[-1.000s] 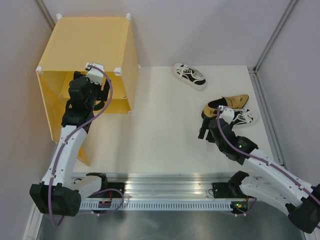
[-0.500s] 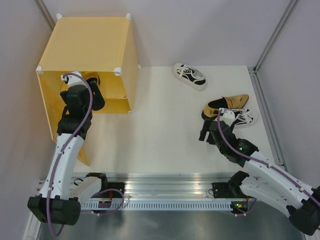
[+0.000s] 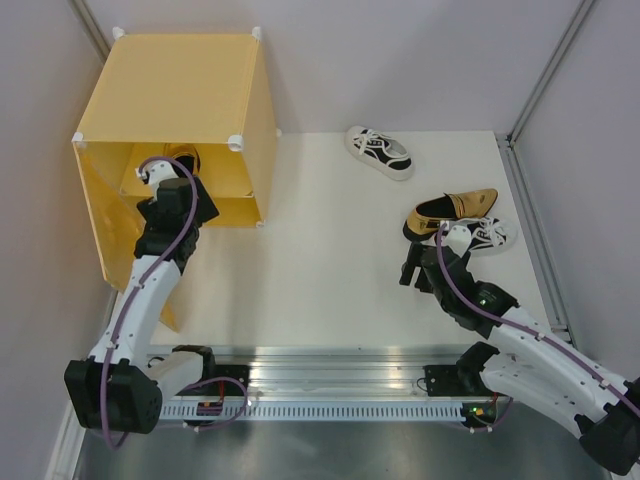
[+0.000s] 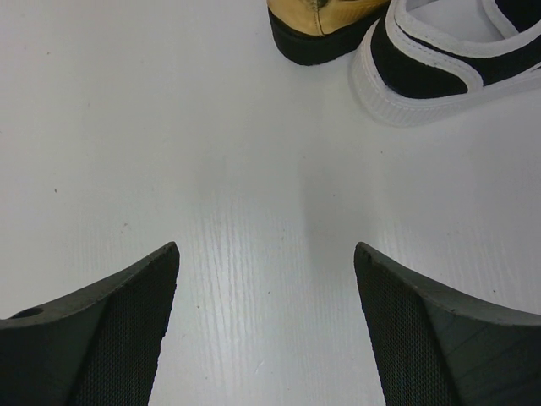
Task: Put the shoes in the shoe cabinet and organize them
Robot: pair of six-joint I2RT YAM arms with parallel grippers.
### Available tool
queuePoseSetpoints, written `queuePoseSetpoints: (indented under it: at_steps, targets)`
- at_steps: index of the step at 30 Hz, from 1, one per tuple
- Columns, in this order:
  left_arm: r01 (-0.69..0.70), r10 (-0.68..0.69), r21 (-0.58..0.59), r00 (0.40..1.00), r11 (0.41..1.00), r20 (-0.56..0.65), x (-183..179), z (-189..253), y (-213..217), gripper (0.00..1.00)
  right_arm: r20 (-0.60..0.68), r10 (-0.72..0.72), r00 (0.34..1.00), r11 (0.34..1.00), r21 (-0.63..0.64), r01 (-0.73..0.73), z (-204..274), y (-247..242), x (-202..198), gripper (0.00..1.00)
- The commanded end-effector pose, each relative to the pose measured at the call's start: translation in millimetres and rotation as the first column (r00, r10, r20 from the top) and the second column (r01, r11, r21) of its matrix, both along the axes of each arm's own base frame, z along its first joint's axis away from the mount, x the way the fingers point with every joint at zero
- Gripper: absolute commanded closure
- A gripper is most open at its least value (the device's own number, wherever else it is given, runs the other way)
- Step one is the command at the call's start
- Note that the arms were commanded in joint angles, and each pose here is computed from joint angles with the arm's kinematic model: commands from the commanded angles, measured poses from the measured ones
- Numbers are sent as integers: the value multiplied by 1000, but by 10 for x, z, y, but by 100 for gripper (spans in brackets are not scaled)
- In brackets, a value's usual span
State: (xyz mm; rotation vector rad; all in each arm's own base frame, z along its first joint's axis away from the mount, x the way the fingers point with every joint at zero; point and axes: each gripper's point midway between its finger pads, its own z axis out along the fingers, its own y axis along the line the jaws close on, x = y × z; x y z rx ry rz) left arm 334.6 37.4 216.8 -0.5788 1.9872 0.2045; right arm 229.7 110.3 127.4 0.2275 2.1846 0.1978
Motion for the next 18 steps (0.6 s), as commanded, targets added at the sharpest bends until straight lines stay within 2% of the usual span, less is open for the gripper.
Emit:
queuePoseSetpoints:
  at_steps: [1,12,18]
  targets:
    - [-17,22,-56,995,998,92,154,55,-46,2,29,-1,1000,1000,19,0,48,23,41,11]
    - [-7,3,25,989,1000,147,301,-96,6,1,30,-4,1000,1000,22,3,0,10,30,11]
    - [-23,9,73,982,997,188,366,-5,69,17,33,-4,999,1000,25,3,2,3,21,11]
